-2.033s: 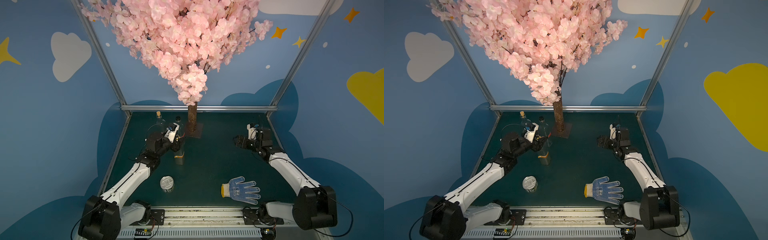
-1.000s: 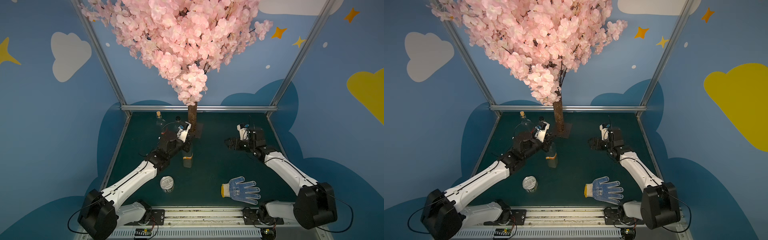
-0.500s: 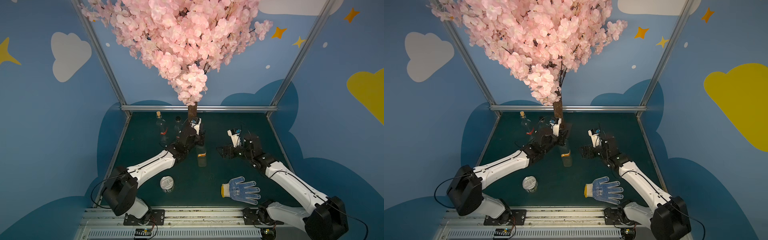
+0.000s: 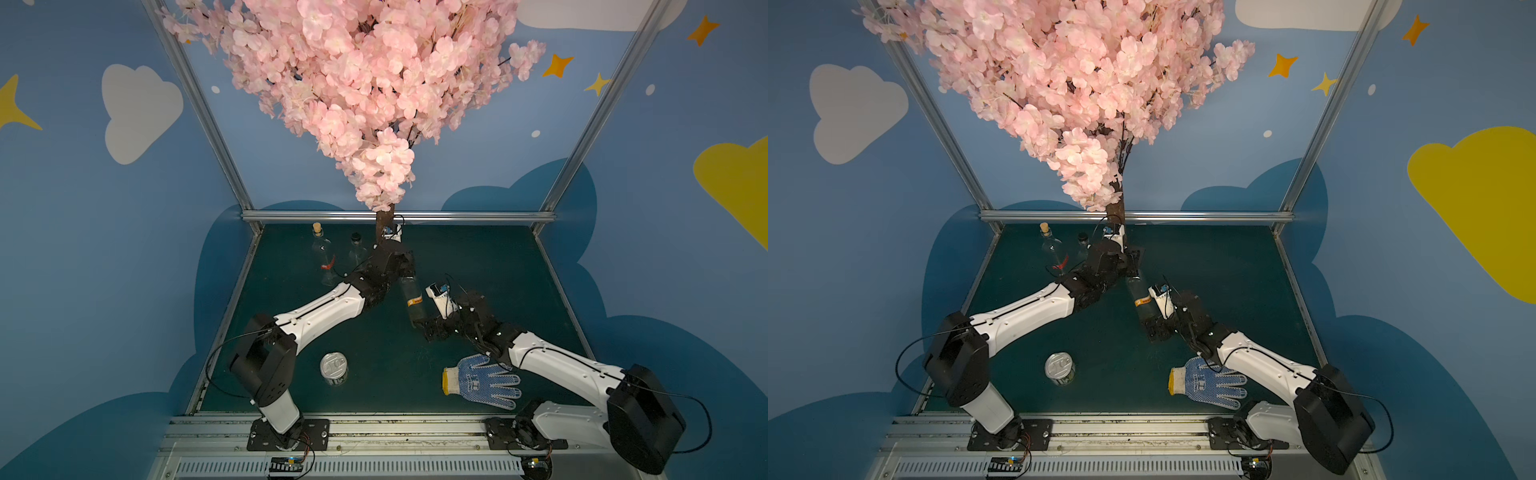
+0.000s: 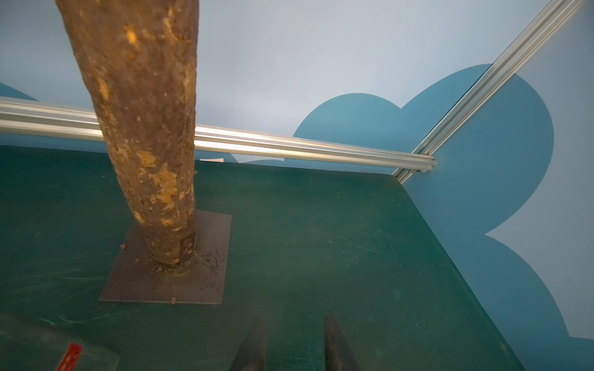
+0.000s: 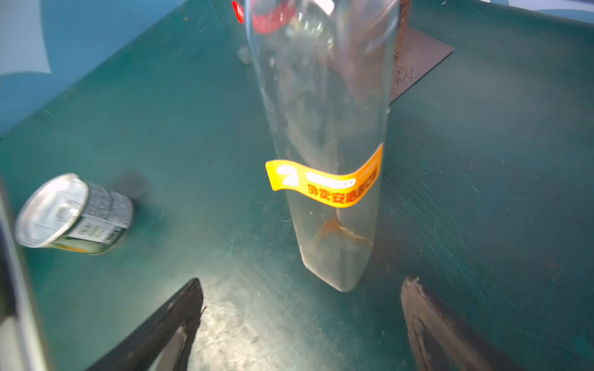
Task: Remove the label from the bottle
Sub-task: Adjust the bottle.
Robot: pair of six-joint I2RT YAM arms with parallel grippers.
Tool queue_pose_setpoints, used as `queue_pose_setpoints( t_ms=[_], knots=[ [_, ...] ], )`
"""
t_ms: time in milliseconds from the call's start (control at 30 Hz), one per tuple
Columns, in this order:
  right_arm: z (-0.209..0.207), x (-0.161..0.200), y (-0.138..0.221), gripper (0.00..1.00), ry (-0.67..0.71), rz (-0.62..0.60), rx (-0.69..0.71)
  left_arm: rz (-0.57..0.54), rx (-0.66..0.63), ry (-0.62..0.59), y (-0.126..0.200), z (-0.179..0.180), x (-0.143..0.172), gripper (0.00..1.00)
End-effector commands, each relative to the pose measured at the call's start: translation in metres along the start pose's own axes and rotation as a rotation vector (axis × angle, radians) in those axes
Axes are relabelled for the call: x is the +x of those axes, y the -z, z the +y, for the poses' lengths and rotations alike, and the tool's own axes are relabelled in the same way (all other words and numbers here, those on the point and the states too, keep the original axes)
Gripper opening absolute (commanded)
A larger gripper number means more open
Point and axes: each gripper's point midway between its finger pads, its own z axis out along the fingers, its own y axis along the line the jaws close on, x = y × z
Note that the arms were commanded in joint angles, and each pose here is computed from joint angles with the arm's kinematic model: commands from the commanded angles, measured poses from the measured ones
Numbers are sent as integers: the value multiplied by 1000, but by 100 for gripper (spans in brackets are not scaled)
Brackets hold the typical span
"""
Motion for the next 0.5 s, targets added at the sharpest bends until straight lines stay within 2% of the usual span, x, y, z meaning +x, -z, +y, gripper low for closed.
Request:
queue_pose_setpoints(
  t_ms=[0, 467],
  knots=[
    [-12, -11, -11, 95, 75, -70, 89, -19, -5, 65, 0, -1, -14, 2],
    [-32, -14, -52, 96, 143, -98, 225, 38, -14, 129, -12, 8, -1, 2]
  ],
)
